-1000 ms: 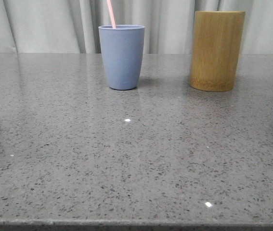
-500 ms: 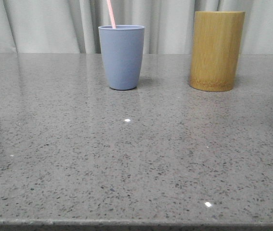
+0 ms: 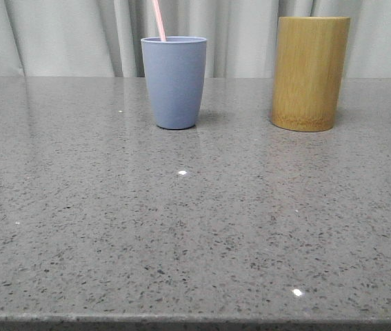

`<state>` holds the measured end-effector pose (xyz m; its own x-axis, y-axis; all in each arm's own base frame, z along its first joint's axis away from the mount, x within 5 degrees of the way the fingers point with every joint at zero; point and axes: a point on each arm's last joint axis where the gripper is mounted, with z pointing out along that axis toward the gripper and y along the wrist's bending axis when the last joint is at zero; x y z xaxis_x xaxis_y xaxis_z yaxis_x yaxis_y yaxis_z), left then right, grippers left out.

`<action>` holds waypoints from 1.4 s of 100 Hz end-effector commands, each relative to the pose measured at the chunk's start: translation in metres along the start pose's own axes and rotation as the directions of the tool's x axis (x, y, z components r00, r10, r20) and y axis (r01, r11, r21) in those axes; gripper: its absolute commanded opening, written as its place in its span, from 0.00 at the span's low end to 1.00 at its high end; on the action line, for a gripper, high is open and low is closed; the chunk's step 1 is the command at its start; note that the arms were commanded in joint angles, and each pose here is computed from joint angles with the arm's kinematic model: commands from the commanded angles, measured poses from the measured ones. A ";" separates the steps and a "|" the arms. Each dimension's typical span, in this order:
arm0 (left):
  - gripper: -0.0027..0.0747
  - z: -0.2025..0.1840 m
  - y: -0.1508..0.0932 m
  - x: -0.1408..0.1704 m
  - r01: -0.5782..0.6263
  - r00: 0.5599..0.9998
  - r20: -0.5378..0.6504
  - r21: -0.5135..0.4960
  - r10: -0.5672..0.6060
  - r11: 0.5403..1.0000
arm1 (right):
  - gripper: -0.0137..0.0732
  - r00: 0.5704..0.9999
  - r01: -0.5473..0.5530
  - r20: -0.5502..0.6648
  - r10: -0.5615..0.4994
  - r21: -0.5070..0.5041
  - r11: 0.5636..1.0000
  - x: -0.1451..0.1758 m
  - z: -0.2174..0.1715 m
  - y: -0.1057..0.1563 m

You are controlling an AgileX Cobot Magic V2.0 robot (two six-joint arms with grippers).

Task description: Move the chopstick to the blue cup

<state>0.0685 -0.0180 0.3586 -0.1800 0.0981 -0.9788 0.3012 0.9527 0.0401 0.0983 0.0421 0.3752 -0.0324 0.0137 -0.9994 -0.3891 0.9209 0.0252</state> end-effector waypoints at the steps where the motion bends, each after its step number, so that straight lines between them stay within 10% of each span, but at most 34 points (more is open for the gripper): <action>1: 0.01 -0.012 0.000 -0.009 0.016 0.992 0.127 0.022 -0.018 1.000 | 0.08 0.993 0.015 0.120 -0.015 -0.002 1.000 -0.005 -0.015 0.000; 140: 0.01 -0.023 0.001 0.011 0.068 0.969 0.238 -0.010 -0.064 0.998 | 0.08 0.975 0.012 0.222 -0.011 -0.004 1.000 0.003 -0.050 -0.001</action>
<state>0.0443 -0.0072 0.3440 -0.0774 0.0171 -0.9969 0.2810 0.9597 -0.0054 0.0556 0.0224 0.3590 0.0821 0.0641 -0.9946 -0.3915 0.9198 0.0270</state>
